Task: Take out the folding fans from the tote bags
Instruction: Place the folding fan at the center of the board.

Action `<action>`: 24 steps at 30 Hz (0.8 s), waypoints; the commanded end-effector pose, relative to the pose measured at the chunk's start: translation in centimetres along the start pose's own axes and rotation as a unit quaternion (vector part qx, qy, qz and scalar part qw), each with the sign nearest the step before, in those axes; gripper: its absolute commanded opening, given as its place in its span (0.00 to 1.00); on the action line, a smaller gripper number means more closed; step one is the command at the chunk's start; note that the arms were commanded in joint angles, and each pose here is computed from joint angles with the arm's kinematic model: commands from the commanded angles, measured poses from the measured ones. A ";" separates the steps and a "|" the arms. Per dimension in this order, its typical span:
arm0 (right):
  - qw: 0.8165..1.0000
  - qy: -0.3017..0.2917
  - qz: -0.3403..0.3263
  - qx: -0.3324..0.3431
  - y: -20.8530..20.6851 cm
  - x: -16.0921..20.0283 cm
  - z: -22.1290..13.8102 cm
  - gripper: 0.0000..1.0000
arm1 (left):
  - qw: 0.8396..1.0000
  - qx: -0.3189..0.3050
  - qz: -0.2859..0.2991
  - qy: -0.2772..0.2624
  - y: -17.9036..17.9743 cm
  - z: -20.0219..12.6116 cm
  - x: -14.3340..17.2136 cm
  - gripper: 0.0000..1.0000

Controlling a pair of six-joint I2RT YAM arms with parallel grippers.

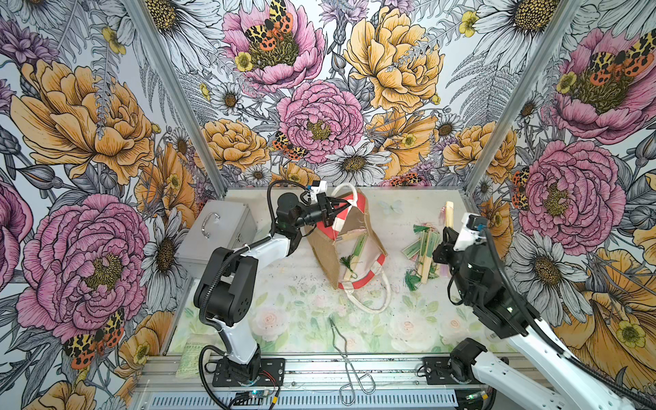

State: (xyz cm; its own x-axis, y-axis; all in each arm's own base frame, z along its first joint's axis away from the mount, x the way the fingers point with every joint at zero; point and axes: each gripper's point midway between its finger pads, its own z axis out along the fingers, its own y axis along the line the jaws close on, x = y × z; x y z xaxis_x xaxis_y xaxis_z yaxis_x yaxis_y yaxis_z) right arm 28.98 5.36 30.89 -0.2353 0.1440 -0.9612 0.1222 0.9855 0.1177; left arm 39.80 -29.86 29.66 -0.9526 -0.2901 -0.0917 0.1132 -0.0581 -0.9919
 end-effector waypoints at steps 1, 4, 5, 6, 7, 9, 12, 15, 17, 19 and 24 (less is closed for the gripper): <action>0.999 0.051 -0.003 0.011 -0.5 1.0 2.8 0.00 | 0.998 0.022 0.051 0.018 -3.3 0.1 1.1 0.00; 0.993 0.112 0.008 0.033 -1.7 3.6 6.6 0.00 | 0.998 0.022 0.056 0.020 -3.6 0.2 1.2 0.00; 0.990 0.135 0.009 0.043 -2.2 4.8 7.8 0.00 | 0.998 0.021 0.057 0.019 -3.7 0.2 1.2 0.00; 0.987 0.154 0.007 0.052 -2.6 5.9 8.9 0.00 | 0.998 0.019 0.060 0.020 -3.7 0.2 1.3 0.00; 0.983 0.174 0.005 0.063 -3.1 7.1 10.0 0.00 | 0.998 0.017 0.063 0.022 -3.8 0.2 1.4 0.00; 0.973 0.217 -0.002 0.078 -3.7 10.1 12.1 0.00 | 0.997 0.011 0.068 0.022 -3.8 0.1 1.5 0.00; 0.962 0.263 0.000 0.075 -3.9 13.8 14.6 0.01 | 0.997 0.002 0.074 0.024 -3.8 0.1 1.7 0.00; 0.954 0.292 0.004 0.074 -3.9 16.5 16.5 0.06 | 0.997 -0.005 0.078 0.028 -3.7 0.1 2.0 0.00; 0.948 0.310 0.005 0.078 -3.9 17.9 17.4 0.12 | 0.996 -0.011 0.081 0.030 -3.5 0.2 2.2 0.00; 0.942 0.326 0.008 0.080 -4.0 19.1 18.0 0.23 | 0.996 -0.018 0.084 0.031 -3.4 0.2 2.3 0.00; 0.942 0.328 0.035 0.054 -3.0 18.1 17.2 0.42 | 0.993 -0.067 0.098 0.028 -2.0 -0.1 2.3 0.00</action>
State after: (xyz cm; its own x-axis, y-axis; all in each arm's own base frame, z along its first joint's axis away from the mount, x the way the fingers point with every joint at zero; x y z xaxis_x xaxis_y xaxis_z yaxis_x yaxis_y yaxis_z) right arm 40.08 2.51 6.37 -0.8008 0.2299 -0.5530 0.2594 0.9654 0.0256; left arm 38.06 -30.39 29.40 -0.9519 -0.2464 -0.1819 0.1669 0.0809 -0.9827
